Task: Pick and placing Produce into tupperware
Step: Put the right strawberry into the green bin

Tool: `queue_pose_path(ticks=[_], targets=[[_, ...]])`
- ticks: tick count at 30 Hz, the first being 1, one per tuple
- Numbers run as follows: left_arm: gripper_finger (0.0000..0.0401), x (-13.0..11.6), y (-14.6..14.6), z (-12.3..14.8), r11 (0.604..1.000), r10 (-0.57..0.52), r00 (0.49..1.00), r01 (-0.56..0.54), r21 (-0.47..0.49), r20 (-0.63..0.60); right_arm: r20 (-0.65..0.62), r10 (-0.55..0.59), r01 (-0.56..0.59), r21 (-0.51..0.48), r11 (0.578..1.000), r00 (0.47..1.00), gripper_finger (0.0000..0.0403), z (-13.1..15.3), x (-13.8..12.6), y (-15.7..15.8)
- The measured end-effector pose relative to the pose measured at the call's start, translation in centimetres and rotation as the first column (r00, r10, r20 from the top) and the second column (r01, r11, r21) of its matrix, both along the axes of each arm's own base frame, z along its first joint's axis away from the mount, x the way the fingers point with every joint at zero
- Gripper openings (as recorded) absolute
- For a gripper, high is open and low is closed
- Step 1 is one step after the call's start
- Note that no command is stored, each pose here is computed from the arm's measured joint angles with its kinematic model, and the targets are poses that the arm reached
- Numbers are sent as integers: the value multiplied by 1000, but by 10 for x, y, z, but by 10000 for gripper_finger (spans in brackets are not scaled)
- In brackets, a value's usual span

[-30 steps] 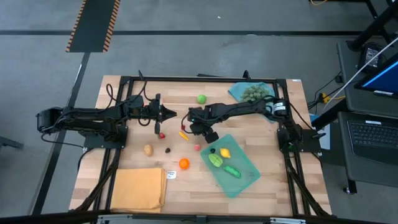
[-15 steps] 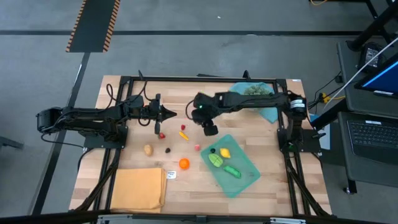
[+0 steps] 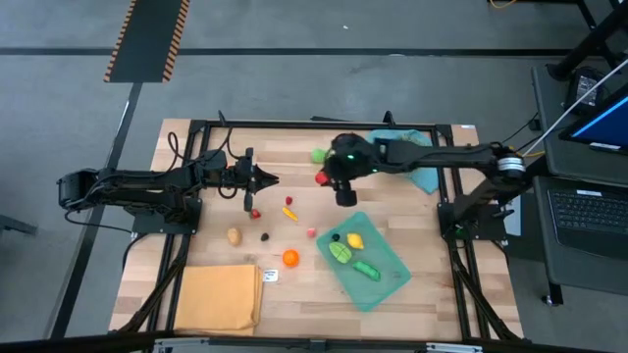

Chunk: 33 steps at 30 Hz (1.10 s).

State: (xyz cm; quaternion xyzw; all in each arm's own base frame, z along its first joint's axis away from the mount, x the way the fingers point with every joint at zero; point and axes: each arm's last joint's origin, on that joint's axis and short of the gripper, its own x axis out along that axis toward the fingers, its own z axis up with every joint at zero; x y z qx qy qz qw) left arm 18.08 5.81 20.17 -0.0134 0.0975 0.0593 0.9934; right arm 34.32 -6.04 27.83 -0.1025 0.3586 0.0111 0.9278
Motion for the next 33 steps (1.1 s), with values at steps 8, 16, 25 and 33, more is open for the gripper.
queue_pose_path(ticks=[8, 16, 25, 33], targets=[[46, 0, 0, 0, 1000, 0, 1000, 0, 1, 4, 224, -54, 46, 39, 998, 973, 173, -3, -54, 11], [24, 0, 0, 1, 1000, 1, 1000, -1, 1, 8, 400, -58, 24, 91, 996, 914, 173, -19, -103, 24], [2, 0, 0, 1, 1000, 4, 1000, -3, -18, 17, 453, 72, -147, 134, 980, 889, 173, -26, -138, 48], [13, 1, -1, 1, 1000, -1, 1000, 1, -15, 17, 327, 175, -254, 215, 943, 929, 173, -37, -149, 66]])
